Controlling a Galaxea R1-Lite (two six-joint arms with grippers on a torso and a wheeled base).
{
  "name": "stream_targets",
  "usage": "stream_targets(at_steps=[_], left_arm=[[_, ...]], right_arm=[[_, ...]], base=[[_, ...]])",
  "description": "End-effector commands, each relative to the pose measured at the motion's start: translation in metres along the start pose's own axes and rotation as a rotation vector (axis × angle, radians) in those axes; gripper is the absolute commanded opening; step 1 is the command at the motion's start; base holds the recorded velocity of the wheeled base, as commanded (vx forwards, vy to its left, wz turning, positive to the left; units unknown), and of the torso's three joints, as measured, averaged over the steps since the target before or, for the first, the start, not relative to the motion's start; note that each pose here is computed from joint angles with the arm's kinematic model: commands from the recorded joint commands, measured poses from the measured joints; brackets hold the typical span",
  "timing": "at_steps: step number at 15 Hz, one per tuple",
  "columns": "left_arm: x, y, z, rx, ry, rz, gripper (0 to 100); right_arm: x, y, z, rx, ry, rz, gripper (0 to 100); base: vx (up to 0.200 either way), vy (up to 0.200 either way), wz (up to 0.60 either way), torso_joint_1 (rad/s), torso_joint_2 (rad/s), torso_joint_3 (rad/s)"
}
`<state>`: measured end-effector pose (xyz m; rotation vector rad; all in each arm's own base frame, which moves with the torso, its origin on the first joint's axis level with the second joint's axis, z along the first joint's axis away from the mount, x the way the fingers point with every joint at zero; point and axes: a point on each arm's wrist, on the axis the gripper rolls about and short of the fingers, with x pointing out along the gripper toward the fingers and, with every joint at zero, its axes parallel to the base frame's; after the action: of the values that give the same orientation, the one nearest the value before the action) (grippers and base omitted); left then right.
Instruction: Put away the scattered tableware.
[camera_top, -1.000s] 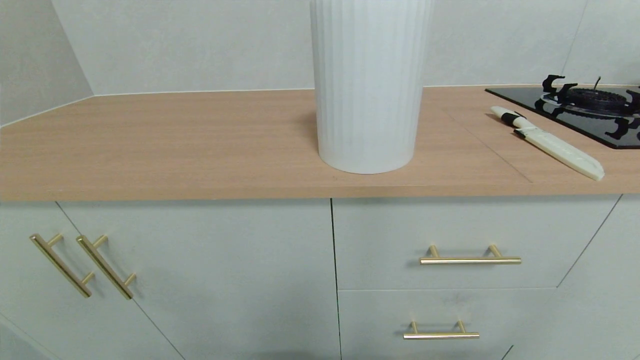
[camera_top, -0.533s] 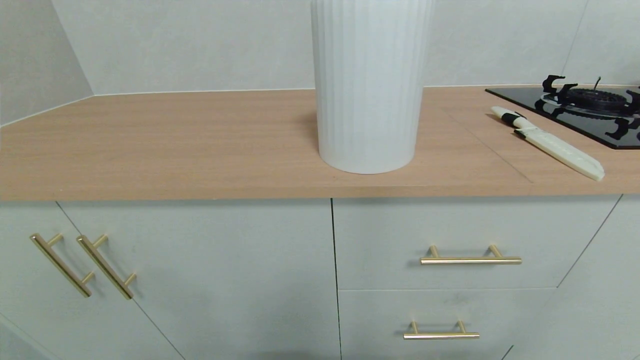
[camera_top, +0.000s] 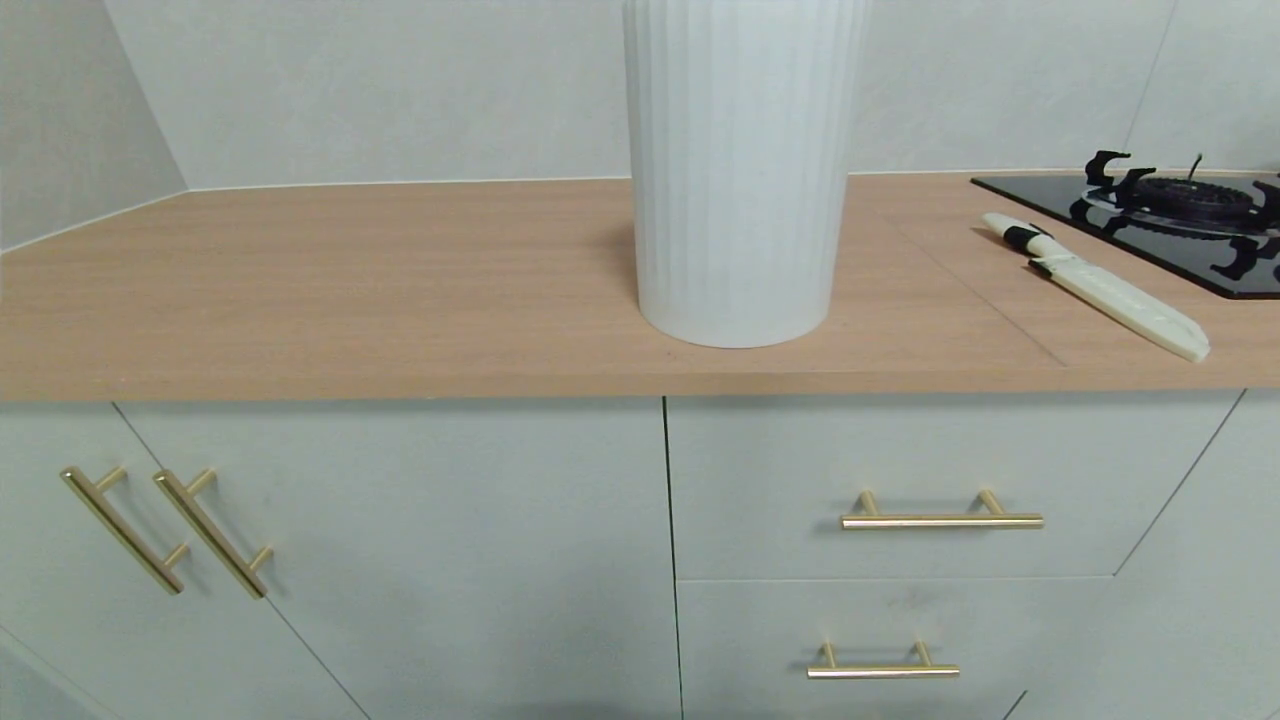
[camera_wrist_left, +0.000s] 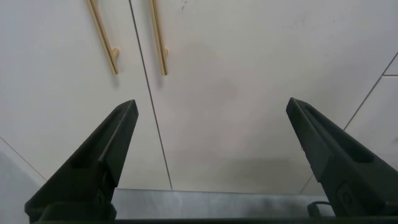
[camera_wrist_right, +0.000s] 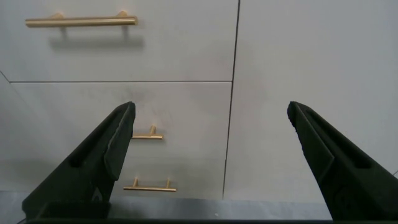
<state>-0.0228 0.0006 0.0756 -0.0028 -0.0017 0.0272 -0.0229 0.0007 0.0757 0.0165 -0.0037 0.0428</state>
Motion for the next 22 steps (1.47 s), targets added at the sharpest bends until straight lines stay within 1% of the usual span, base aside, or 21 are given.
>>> stream_targets(at_steps=[1,5,10,22], left_arm=[[0.0000,0.0000,0.0000,0.000,0.000,0.000,100],[0.0000,0.0000,0.0000,0.000,0.000,0.000,100],[0.0000,0.0000,0.0000,0.000,0.000,0.000,100],[0.0000,0.0000,0.0000,0.000,0.000,0.000,100]], right_arm=[[0.0001,0.0000,0.0001,0.002,0.001,0.002,100],[0.0001,0.0000,0.0001,0.002,0.001,0.002,100],[0.0001,0.0000,0.0001,0.002,0.001,0.002,100],[0.0001,0.0000,0.0001,0.002,0.001,0.002,100]], base=[[0.000,0.000,0.00,0.032,-0.12,-0.095],[0.000,0.000,0.00,0.088,-0.26,-0.271],[0.000,0.000,0.00,0.144,-0.51,-0.304],[0.000,0.000,0.00,0.201,-0.48,-0.290]])
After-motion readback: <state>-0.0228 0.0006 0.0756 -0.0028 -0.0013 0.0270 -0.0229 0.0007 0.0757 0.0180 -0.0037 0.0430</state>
